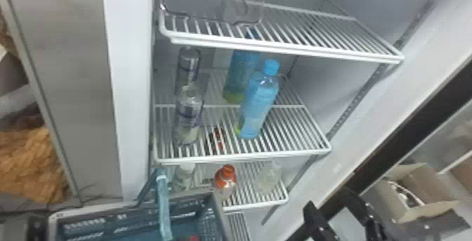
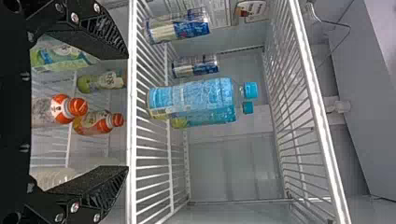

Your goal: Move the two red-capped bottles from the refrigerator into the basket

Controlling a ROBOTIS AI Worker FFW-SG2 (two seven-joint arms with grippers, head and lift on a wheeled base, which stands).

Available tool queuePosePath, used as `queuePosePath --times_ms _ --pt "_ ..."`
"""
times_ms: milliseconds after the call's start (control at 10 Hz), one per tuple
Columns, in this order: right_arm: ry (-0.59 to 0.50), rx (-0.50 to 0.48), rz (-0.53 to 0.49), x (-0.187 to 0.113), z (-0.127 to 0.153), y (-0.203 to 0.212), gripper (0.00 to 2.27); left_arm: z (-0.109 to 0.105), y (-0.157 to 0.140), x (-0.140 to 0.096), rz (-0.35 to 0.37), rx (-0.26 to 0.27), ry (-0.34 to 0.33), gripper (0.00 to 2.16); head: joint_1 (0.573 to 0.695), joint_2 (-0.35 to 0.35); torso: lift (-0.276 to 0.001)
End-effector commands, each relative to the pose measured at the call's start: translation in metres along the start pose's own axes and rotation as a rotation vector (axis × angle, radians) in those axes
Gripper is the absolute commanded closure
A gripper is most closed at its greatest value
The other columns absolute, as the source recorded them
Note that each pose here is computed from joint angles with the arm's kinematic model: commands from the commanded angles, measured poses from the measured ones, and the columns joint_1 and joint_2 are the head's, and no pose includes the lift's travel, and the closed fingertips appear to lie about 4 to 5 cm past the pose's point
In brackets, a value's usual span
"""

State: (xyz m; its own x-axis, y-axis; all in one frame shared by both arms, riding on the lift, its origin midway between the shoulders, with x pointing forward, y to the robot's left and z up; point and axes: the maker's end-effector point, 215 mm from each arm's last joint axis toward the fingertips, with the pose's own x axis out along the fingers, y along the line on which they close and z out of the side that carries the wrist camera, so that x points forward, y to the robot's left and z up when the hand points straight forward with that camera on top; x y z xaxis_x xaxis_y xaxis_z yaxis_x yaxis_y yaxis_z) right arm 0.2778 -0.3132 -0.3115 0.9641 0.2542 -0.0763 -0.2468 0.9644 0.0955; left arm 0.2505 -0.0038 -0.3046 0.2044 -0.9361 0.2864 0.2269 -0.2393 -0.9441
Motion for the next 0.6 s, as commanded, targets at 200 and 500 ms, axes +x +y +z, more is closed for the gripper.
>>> queuePosePath --times_ms 200,500 --pt "0.065 -0.057 -0.021 -0.0180 -0.0097 -0.0071 0.19 -0.0003 0.0022 -0.0020 0.006 -0.006 -0.008 1.20 0.695 -0.350 0.000" --pt "0.062 -0.064 -0.028 -0.0152 -0.0092 -0.0091 0.19 -0.0009 0.0038 -0.0017 0.009 -0.010 -0.009 1.20 0.695 -0.350 0.000"
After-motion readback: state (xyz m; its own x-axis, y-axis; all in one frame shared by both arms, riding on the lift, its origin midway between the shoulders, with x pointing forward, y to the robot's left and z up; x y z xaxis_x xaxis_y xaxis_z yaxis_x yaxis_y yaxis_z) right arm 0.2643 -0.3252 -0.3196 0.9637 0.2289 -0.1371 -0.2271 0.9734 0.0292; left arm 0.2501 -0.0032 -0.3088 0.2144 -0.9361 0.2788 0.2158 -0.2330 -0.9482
